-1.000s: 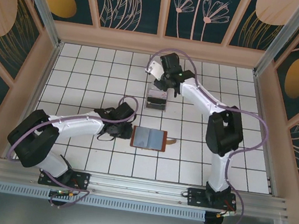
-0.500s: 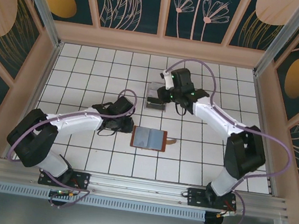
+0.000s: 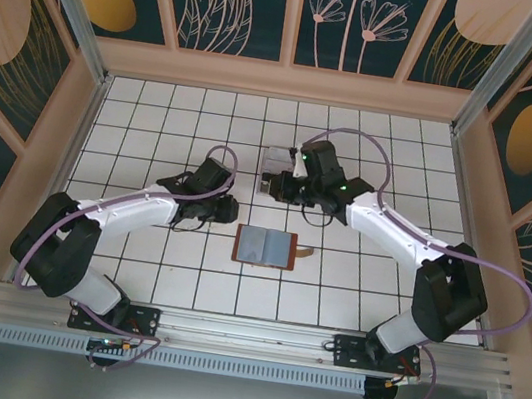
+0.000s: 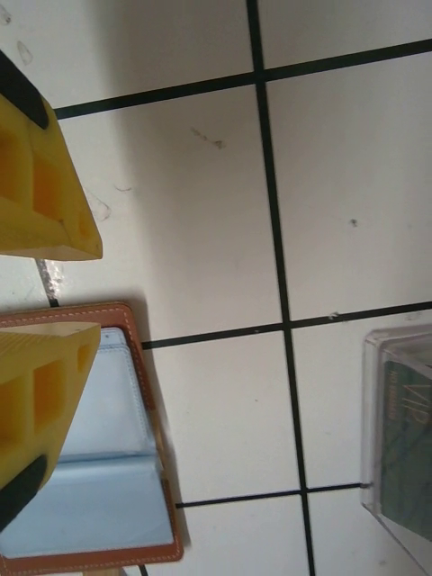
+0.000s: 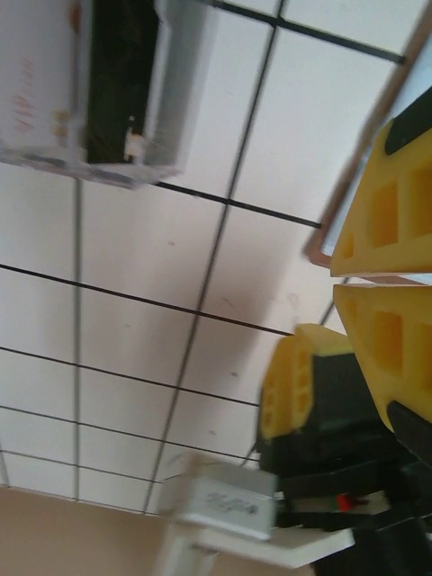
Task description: Take the credit cards out of the card holder
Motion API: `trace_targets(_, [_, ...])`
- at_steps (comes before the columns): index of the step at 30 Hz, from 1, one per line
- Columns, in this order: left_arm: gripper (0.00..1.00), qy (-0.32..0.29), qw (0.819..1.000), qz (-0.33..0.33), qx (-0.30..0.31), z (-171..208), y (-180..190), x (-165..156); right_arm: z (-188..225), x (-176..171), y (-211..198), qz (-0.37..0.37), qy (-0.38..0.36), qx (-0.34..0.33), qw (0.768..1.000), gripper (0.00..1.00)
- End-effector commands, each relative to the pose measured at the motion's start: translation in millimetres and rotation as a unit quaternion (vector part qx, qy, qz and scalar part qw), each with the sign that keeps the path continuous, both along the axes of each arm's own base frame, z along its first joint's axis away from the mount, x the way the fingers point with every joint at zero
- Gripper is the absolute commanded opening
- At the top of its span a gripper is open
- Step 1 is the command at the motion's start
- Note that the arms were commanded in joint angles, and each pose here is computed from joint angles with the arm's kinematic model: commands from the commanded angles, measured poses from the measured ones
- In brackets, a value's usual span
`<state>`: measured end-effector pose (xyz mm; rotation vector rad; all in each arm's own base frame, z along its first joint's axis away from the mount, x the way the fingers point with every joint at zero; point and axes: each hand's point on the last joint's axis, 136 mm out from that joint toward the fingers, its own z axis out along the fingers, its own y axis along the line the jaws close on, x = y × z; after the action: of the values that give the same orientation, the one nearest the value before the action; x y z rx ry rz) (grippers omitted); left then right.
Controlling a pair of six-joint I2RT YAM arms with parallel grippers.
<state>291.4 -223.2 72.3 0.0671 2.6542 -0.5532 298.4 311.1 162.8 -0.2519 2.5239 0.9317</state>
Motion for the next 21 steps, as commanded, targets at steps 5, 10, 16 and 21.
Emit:
trace_targets(5, [0.33,-0.078,0.997,0.003,-0.027,38.8,1.6,13.1,-41.4,-51.9,22.7,-0.001,0.093,-0.027,0.995,0.14])
trace_targets(10, [0.35,-0.108,0.993,0.046,-0.015,49.8,20.2,14.9,-63.9,-69.5,40.1,-0.006,0.124,-0.034,0.992,0.19])
trace_targets(16, [0.36,-0.124,0.99,0.068,-0.008,53.1,37.0,6.3,-86.3,-77.2,55.1,-0.014,0.153,-0.054,0.987,0.19])
trace_targets(21, [0.37,-0.137,0.987,0.072,-0.031,57.8,39.3,-0.8,-102.6,-78.4,58.9,-0.019,0.168,-0.075,0.983,0.2])
